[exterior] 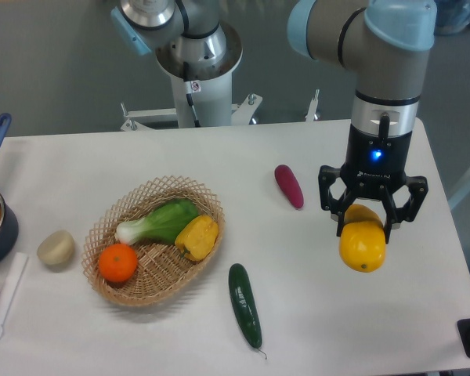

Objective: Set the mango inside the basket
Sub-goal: 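Lift the held yellow mango slightly with the gripper, then carry the yellow mango across the table over the wicker basket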

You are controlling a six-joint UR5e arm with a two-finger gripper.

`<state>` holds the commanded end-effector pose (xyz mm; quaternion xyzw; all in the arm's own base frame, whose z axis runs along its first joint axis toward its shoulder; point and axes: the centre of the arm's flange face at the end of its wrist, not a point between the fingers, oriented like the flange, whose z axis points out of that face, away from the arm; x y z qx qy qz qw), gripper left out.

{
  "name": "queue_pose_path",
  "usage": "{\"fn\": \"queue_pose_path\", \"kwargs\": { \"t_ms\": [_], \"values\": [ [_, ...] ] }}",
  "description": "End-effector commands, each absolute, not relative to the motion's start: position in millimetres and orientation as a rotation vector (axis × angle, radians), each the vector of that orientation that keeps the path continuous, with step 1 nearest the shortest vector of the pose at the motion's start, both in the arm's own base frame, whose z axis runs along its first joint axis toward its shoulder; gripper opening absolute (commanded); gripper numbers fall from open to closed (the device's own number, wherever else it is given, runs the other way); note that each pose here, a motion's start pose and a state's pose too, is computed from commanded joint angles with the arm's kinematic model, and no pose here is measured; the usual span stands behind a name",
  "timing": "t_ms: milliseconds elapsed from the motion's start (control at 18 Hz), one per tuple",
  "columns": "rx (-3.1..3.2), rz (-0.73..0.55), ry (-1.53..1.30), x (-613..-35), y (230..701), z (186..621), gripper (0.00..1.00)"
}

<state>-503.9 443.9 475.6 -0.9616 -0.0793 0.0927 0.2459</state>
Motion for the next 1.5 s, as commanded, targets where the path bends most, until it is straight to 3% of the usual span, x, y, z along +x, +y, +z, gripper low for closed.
{"fn": "queue_pose_path", "kwargs": {
  "t_ms": [222, 556, 778, 944, 1167, 1500],
  "values": [
    [-2.636, 0.222, -0.239, -503.0, 449.9, 462.0, 0.33],
    [-2.625, 0.082, -0.510, -480.2, 485.3, 430.1, 0.33],
    [-2.707, 0.089, -0.556, -443.2, 509.6, 385.8, 0.34],
    [-2.714, 0.091, -0.602, -420.5, 525.3, 378.7, 0.34],
    [-2.789, 0.174, -0.459, -380.8, 550.5, 373.5, 0.33],
    [-2.912, 0.201, 0.017, -278.2, 563.1, 353.1, 0.34]
  ]
}}
